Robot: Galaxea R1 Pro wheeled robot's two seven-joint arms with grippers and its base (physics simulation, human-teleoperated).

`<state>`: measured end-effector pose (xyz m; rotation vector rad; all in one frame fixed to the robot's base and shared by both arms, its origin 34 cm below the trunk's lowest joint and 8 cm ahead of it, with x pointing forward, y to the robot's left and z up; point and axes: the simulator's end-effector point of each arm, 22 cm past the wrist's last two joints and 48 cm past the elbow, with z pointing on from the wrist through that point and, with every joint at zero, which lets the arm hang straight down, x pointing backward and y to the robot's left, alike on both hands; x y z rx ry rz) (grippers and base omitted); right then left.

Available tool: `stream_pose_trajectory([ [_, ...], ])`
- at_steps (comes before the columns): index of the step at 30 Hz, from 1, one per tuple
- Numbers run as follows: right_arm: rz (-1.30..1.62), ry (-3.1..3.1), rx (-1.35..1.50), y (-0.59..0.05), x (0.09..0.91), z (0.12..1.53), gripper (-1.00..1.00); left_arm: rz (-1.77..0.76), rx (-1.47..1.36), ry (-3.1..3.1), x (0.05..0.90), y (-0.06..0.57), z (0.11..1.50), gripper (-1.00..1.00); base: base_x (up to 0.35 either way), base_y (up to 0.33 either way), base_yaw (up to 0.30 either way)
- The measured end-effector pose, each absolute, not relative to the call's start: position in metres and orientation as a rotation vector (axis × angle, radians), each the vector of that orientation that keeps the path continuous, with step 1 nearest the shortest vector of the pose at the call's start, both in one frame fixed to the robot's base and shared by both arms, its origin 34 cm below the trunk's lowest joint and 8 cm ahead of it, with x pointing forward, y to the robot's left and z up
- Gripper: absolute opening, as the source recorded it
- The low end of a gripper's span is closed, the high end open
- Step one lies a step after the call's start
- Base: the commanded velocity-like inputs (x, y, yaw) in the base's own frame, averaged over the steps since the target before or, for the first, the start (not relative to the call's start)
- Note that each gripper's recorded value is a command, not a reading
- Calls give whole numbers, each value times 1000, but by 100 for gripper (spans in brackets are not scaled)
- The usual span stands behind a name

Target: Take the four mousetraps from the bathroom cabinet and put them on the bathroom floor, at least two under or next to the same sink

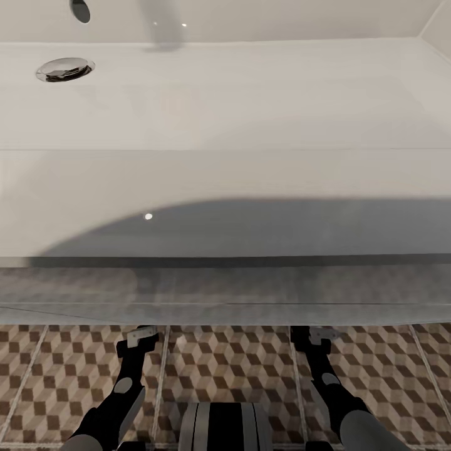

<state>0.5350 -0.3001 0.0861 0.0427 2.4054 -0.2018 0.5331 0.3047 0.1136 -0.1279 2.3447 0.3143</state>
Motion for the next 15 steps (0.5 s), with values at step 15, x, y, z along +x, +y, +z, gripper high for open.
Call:
stream_pose_trajectory([
  [15, -202, 2399, 39, -300, 539, 87, -100, 310, -134, 2345, 533, 302, 114, -100, 0, 0, 0],
])
